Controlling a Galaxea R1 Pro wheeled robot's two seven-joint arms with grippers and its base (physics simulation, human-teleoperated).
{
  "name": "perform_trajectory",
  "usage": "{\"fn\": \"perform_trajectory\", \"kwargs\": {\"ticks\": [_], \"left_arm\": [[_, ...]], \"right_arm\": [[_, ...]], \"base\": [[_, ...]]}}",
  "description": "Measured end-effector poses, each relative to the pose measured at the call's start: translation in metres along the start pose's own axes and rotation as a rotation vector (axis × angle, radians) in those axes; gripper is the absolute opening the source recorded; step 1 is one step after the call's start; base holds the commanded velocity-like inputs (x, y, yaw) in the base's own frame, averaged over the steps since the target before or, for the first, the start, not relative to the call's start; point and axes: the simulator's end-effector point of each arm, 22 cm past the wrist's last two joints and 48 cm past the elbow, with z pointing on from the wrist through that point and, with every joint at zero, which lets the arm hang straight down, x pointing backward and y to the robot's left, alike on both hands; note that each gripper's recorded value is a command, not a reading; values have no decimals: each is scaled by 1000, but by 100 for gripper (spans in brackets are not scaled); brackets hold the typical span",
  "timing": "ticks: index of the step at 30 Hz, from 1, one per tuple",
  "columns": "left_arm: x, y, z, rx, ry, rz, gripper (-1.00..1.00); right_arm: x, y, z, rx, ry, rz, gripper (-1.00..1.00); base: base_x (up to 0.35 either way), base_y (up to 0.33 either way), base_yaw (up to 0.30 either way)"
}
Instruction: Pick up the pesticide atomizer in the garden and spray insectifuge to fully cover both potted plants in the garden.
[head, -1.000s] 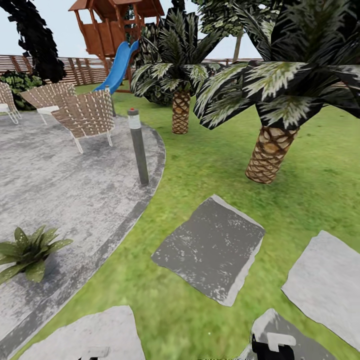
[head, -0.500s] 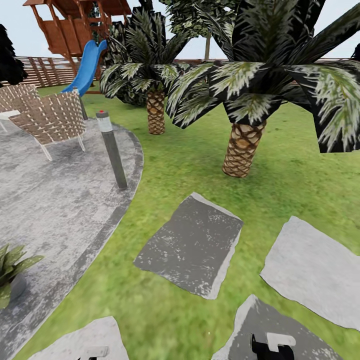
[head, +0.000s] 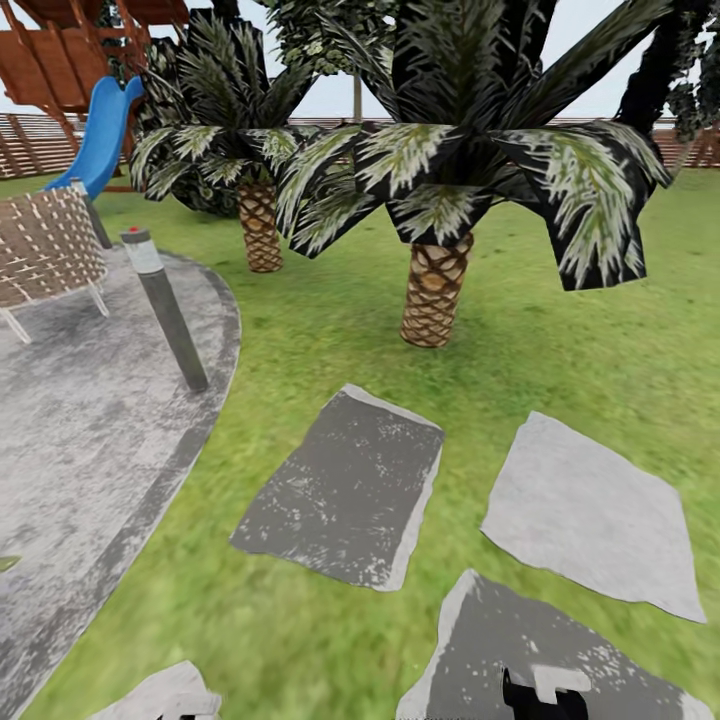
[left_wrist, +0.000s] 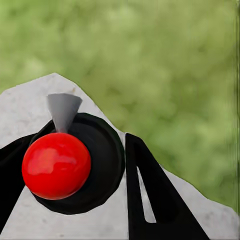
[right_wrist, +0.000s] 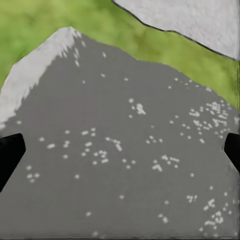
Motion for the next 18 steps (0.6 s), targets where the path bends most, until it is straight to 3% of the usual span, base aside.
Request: {"fn": "perform_trajectory", "kwargs": {"ticks": [18], "left_arm": [[1, 0, 0, 0, 1, -1, -100]], "right_arm": [[0, 0, 0, 0, 0, 0, 100]], "base": [[0, 0, -300]]}}
